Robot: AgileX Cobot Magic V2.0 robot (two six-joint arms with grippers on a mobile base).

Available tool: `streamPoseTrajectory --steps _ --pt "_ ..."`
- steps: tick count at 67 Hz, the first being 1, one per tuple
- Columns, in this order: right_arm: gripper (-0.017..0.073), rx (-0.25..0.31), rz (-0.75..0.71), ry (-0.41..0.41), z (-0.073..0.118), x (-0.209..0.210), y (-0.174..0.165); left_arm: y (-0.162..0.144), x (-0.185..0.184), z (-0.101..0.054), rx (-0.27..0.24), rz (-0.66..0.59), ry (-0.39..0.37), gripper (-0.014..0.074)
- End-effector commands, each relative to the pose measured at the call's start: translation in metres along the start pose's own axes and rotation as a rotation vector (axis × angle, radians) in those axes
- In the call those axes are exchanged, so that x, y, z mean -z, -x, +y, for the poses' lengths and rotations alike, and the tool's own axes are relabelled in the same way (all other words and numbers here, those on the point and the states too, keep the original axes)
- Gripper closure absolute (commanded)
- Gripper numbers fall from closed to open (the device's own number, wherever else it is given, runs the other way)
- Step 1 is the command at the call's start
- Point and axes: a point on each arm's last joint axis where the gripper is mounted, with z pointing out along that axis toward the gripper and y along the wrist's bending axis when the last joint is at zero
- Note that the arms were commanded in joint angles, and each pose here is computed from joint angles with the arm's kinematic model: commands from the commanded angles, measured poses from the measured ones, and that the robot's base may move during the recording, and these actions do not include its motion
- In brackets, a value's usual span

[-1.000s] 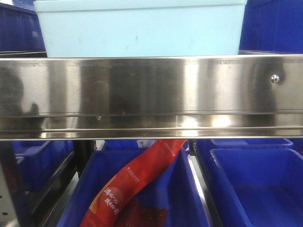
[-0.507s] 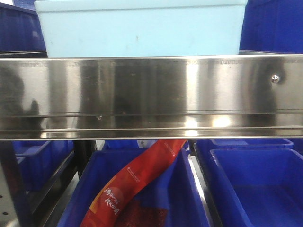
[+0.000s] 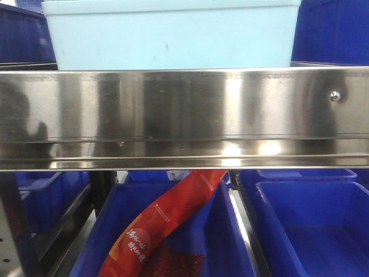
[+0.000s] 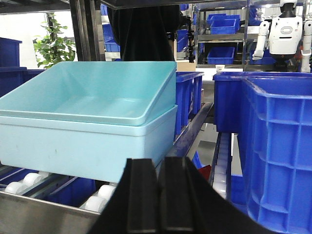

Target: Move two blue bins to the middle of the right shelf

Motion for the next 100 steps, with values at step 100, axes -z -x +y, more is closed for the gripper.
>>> streamPoseTrajectory --steps 100 --pt "0.0721 0.063 0.036 -0.282 -0.018 -0.012 -0.111 0.003 0.001 0.0 0.001 -0.031 -0.006 0.0704"
